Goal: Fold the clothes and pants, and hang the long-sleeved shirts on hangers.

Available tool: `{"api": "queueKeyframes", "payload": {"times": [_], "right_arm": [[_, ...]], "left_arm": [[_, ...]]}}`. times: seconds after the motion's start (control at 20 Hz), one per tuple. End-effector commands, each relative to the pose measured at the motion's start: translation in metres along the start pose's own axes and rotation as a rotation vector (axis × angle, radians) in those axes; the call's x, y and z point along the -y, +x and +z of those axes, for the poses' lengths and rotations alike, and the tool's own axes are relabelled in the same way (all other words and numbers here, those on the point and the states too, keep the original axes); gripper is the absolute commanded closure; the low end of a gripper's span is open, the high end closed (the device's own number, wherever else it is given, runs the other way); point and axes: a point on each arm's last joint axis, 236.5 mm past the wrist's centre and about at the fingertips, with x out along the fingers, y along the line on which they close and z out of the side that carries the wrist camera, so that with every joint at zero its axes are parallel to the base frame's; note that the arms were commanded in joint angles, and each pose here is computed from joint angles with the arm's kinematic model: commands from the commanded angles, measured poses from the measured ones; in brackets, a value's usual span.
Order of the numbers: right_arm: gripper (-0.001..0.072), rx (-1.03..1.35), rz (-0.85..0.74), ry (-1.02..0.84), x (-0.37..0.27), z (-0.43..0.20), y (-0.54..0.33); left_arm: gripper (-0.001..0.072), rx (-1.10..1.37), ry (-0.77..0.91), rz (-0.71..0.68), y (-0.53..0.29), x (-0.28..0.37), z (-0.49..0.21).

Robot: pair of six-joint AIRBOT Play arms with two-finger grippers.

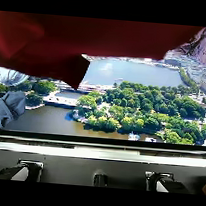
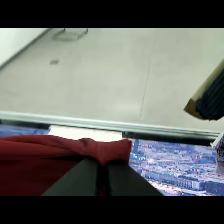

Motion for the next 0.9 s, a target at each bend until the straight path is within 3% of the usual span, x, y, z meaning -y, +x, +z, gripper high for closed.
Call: {"api": "queueKeyframes", "payload": {"times": [0.0,0.2,0.35,0.65,0.85], "right_arm": [[0.0684,0.052,-0.022,0.047,-0.014,0.015,-0.074],[0.0684,-0.022,-0.069,0.100,-0.002,-0.005,-0.067],[0.0683,-0.202,-0.090,0.183,0.014,-0.057,-0.016],[0.0683,-0.872,-0.184,0.262,0.073,-0.276,0.123],[0.0683,-1.092,-0.187,0.295,0.099,-0.411,0.200]], "left_arm": [[0.0691,0.071,-0.057,0.052,-0.071,0.003,0.001],[0.0691,0.039,-0.065,0.061,-0.068,0.000,-0.014],[0.0691,-0.147,-0.061,0.009,-0.014,0.000,-0.055],[0.0691,-0.809,-0.114,-0.096,0.135,-0.017,-0.257],[0.0690,-1.058,-0.127,-0.107,0.224,-0.025,-0.396]]}}
